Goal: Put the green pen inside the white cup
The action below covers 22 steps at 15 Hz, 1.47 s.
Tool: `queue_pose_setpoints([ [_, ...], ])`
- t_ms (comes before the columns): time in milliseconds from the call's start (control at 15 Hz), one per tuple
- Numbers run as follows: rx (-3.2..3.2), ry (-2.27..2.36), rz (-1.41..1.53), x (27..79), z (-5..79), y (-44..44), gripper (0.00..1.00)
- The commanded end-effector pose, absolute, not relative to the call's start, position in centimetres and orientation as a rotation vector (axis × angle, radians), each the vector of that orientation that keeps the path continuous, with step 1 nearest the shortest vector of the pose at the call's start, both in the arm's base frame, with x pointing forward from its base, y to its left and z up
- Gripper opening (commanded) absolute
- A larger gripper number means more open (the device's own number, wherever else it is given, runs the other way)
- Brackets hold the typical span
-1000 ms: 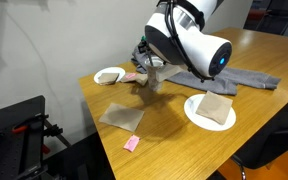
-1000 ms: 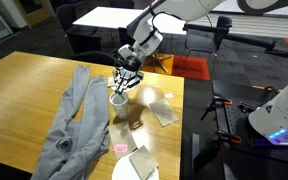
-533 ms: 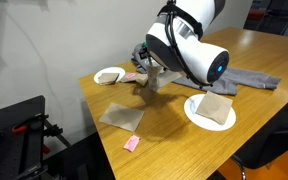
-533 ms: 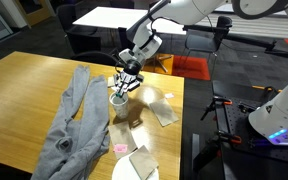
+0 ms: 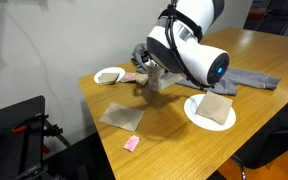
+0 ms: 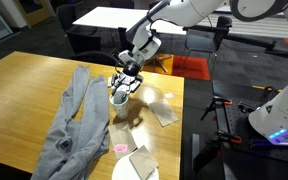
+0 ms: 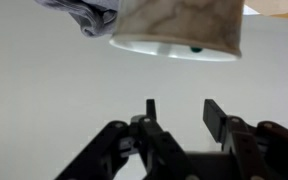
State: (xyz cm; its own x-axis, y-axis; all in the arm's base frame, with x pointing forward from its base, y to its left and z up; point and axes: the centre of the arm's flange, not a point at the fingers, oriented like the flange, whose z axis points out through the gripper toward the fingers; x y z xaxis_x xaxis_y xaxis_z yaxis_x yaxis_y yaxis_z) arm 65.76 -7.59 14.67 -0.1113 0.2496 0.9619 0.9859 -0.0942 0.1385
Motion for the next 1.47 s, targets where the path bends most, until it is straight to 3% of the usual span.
queue_pose_setpoints([
  [0, -1.425, -1.461, -1.284, 66.8, 15.4, -6.9, 0.84],
  [133, -1.412, -1.468, -1.288, 66.7, 16.6, -6.5, 0.98],
  [200, -1.411, -1.469, -1.293, 66.8, 17.1, -6.3, 1.0],
  [1400, -1.363, -1.515, -1.329, 63.8, 35.7, -5.7, 1.0],
])
